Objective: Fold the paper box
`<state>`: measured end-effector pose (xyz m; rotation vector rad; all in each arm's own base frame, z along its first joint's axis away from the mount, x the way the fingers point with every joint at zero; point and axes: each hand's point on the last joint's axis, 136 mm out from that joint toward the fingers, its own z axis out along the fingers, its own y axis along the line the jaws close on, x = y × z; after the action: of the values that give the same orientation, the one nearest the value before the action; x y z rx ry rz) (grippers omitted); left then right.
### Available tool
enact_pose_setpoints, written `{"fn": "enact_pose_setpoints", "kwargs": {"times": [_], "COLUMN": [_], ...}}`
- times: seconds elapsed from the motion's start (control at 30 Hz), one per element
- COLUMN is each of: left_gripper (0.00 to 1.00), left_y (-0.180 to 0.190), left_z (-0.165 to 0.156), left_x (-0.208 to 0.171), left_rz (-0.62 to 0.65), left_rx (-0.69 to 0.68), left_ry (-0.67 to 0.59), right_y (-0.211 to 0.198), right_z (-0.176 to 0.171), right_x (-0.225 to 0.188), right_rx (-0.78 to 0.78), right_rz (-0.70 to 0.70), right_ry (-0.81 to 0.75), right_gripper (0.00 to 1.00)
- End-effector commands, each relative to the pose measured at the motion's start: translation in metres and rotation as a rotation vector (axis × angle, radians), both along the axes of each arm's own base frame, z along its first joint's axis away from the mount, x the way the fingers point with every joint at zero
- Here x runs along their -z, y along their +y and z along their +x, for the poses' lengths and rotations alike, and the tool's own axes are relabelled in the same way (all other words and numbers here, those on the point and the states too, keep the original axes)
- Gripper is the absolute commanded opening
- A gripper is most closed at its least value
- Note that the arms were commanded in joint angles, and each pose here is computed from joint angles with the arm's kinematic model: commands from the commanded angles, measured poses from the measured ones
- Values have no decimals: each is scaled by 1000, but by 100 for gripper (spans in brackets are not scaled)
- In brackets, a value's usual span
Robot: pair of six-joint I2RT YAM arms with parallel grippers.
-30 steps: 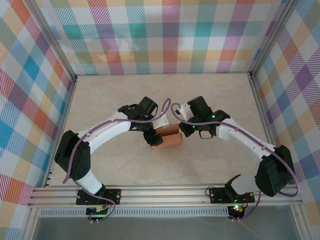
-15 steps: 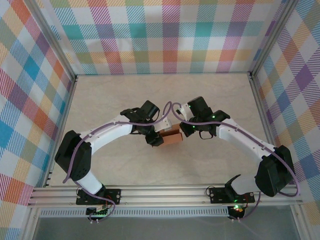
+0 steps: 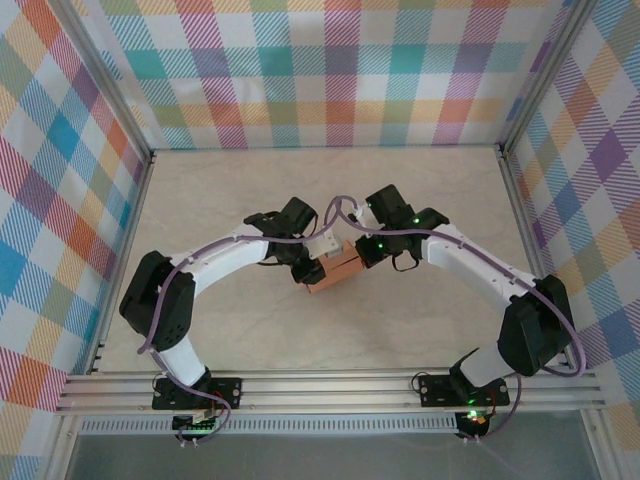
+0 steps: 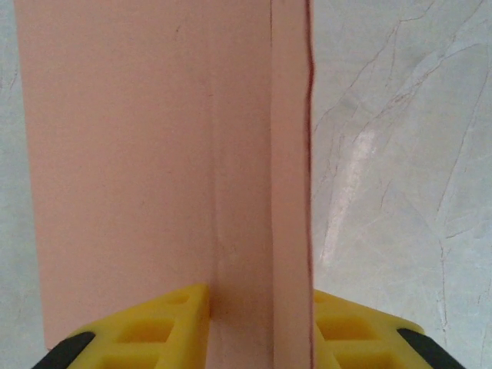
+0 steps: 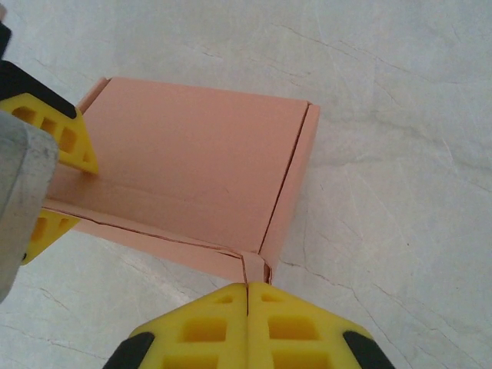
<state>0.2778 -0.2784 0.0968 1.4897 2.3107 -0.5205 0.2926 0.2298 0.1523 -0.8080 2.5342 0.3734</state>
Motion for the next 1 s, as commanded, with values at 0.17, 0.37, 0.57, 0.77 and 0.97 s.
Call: {"fn": "enact_pose_setpoints", "kwargs": {"times": [0.17,0.37,0.57,0.77,0.97], "left_gripper": [29,33,56,81,97], "left_y": [1,3,-1,-12,6], "left_z": [-2,-6,-7,-5,29], "left_x": [22,44,34,-20,-62], "left_rz": [14,66,21,-165,-337], "left_rx": [-9,-7,-15,-16,-227], "left_ry": [69,80,41,-11,-50], "right_y": [0,-6,-12,-18,-15], "right_z": [7,11,11,8,9], "right_x": [26,59,75,80,81], "right_rx": [18,77,118,117,110], "right_rz": [-11,17,5,-16,-8], "right_ry": [-25,-77,-78,-79,-79], "right_gripper": [0,0,0,0,0]}}
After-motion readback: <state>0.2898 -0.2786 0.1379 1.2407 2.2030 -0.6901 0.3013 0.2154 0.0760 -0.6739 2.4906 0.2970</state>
